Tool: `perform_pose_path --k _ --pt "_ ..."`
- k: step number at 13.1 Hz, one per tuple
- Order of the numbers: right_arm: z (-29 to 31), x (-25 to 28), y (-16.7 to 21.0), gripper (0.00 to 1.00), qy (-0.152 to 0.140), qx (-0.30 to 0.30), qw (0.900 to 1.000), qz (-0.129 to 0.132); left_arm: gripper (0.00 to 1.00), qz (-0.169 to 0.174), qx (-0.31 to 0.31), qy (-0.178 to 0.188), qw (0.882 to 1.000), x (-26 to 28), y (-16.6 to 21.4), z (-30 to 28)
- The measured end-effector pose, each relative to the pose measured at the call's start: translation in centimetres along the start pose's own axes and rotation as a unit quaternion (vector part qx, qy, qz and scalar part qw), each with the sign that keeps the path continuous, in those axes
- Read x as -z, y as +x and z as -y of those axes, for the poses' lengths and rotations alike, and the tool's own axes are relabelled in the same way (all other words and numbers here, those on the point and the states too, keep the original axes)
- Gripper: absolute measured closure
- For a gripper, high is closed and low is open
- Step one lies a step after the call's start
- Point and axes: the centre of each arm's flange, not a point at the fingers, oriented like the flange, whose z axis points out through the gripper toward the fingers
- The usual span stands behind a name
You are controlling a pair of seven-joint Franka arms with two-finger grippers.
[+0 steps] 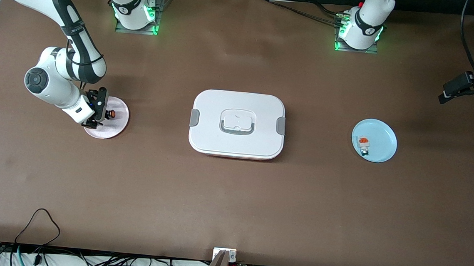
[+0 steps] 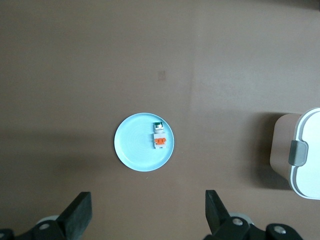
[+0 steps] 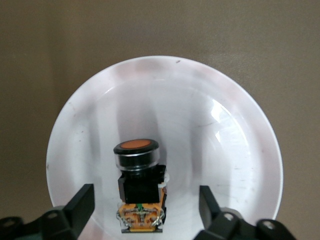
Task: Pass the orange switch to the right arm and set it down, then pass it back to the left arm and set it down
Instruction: 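Lower the held switch onto the pink plate with the right gripper, then open the right gripper to release the switch on the plate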
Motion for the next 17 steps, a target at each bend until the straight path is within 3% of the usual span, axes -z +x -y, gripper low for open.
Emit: perform_pose_path --k 3,6,8,11,14,16,17 --pt "0.1 1.7 0.7 0.00 0.009 -0.024 1.000 0.001 0.00 -0.006 0.000 0.000 1.000 0.8 0.0 0.0" --pt "-0.7 5.9 2.8 0.00 0.007 -0.045 0.999 0.002 0.00 0.012 -0.006 0.019 1.000 0.5 -0.4 0.0" --pt "-1.8 10.3 3.3 0.00 0.016 -0.077 0.997 0.007 0.00 0.016 -0.013 0.038 0.999 0.3 -0.4 -0.5" --pt "-3.8 19.6 4.2 0.00 0.022 -0.158 0.987 0.013 0.00 0.026 -0.015 0.037 0.999 -0.8 0.1 -0.7" --pt "-5.1 28.1 5.1 0.00 0.008 -0.266 0.964 -0.025 0.00 0.030 -0.008 0.034 0.999 -1.4 0.6 -0.1" --pt "-5.5 31.2 5.5 0.00 -0.003 -0.347 0.937 -0.041 0.00 0.022 -0.005 0.034 0.999 -0.8 1.5 0.1" --pt "-5.6 32.1 6.0 0.00 -0.008 -0.397 0.917 -0.046 0.00 0.020 -0.004 0.035 0.999 -0.7 1.8 0.1"
